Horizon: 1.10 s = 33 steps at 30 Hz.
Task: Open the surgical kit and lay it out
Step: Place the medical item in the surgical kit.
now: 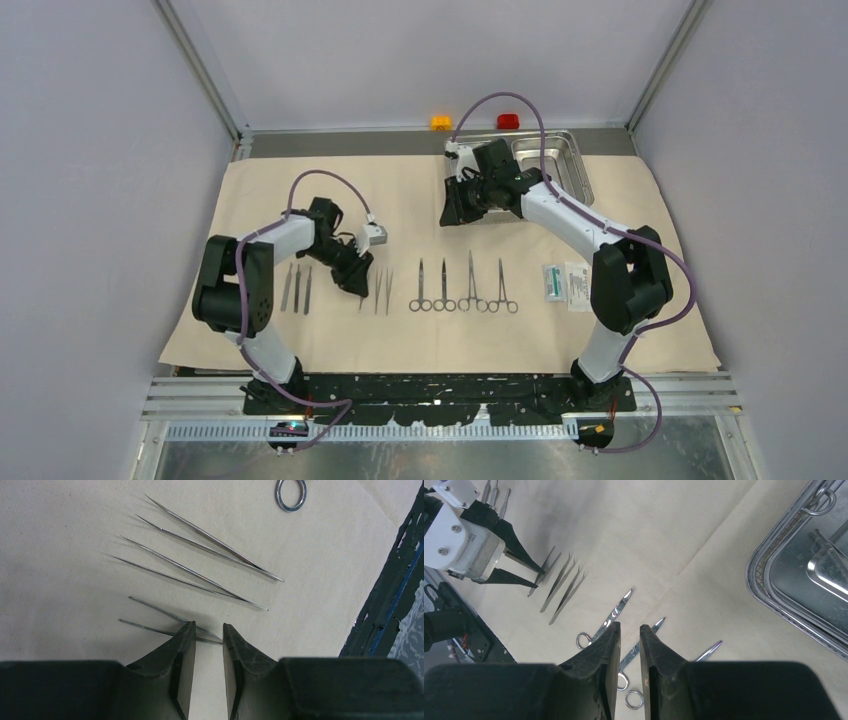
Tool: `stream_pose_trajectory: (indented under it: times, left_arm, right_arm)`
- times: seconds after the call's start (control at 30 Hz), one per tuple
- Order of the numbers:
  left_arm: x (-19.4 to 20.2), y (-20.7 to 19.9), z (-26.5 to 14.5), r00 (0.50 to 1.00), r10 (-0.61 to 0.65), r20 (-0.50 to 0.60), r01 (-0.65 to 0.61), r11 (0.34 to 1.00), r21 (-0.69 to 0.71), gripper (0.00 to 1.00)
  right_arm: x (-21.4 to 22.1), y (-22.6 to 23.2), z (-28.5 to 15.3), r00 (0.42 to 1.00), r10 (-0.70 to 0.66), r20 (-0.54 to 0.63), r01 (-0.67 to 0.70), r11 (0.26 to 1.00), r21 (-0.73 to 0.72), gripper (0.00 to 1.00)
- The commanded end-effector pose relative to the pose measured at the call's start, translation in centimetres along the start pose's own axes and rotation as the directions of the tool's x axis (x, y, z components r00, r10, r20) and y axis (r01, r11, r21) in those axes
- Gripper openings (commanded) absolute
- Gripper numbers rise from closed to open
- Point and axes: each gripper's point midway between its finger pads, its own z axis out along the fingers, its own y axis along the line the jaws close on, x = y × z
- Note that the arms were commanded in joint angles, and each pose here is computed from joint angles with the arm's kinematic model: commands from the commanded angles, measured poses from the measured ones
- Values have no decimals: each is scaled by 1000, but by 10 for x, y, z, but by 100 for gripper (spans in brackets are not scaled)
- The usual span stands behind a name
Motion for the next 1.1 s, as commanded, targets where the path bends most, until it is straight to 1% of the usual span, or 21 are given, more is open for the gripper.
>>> stream_pose_trajectory:
  times: [0.0, 0.17, 0.43, 0.5, 0.6, 0.7, 0.83, 0.97, 1.07]
  left_arm:
    - [3, -11, -3, 1000, -10, -6, 10, 1000, 9, 28]
    - [3, -13, -2, 1000, -27, -1, 27, 1000, 12, 28]
    - [-20, -10, -10, 996, -44, 72, 45, 999, -11, 29]
    - [-27, -8, -13, 995, -40, 90, 42, 999, -27, 29]
    - [-36, -6, -18, 993, -38, 112, 44, 998, -49, 29]
    - [-47, -1, -24, 989, -41, 141, 54, 994, -90, 30]
    - [-66, 11, -39, 978, -45, 202, 80, 982, -172, 31]
    - [-90, 23, -62, 958, -38, 283, 117, 957, -266, 32]
    - [-105, 31, -77, 949, 2, 314, 109, 936, -334, 34]
  right_arm:
    - [-18, 9, -8, 997, -38, 69, 39, 999, -11, 26]
    - [-18, 9, -8, 997, -36, 69, 37, 999, -13, 26]
    - [-19, 9, -9, 997, -38, 73, 38, 999, -8, 26]
    - [-21, 7, -10, 996, -40, 80, 39, 999, 10, 26]
    - [-28, -3, -14, 994, -46, 100, 38, 997, 73, 27]
    - [-42, -25, -22, 990, -42, 136, 16, 982, 188, 30]
    - [-69, -73, -40, 979, 0, 205, -68, 943, 326, 36]
    - [-91, -124, -51, 966, 42, 253, -146, 903, 405, 43]
    - [-101, -150, -47, 970, 37, 240, -145, 882, 448, 46]
